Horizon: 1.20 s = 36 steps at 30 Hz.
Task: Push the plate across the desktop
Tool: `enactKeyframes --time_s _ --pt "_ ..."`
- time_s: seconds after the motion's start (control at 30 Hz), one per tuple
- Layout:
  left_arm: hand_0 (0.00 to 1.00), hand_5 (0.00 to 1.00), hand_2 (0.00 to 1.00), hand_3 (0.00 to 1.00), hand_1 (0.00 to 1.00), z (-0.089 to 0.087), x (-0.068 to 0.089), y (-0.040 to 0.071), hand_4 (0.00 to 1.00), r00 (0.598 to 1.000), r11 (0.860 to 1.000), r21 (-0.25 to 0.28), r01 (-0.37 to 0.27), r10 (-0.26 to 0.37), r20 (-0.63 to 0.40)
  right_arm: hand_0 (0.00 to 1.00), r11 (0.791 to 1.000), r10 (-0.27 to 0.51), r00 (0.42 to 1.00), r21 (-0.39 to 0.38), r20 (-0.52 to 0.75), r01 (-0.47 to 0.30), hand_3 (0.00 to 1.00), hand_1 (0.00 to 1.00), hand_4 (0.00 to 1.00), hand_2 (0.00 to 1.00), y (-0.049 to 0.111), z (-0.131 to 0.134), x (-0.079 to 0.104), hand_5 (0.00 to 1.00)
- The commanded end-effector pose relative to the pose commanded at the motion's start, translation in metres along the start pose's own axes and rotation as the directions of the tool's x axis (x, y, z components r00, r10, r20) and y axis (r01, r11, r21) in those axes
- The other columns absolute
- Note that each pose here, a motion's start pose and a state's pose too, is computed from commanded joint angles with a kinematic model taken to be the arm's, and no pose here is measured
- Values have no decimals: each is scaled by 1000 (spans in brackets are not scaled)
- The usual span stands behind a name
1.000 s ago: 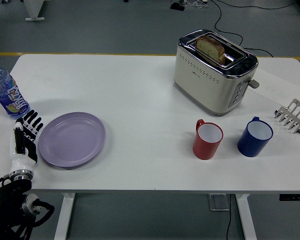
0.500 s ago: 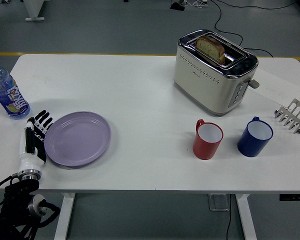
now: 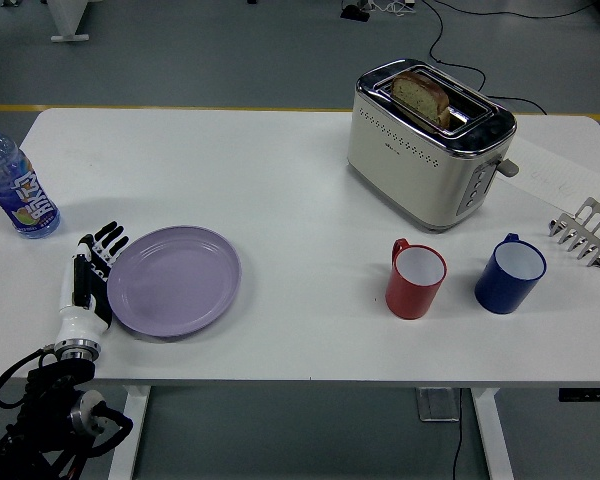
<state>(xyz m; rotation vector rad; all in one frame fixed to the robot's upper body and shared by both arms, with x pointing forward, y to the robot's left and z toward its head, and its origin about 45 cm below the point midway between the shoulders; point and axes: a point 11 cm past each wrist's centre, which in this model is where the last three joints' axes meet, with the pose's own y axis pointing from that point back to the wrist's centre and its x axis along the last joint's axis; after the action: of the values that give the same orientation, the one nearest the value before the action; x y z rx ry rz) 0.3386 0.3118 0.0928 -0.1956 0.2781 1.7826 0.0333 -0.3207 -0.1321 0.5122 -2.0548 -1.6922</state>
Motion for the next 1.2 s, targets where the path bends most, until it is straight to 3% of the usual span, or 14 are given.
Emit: enactKeyframes --time_s 0.67,1.2 --pt "769 998 781 691 783 -4 -21 5 300 998 998 15 67 -67 -4 586 1000 5 1000 -1 -5 -5 605 504 342 614 0 1 2 637" --pt "739 998 767 679 765 -12 -37 8 328 992 991 55 126 -126 14 587 1000 0 1000 5 -9 0 605 504 342 612 0 -1 0 637"
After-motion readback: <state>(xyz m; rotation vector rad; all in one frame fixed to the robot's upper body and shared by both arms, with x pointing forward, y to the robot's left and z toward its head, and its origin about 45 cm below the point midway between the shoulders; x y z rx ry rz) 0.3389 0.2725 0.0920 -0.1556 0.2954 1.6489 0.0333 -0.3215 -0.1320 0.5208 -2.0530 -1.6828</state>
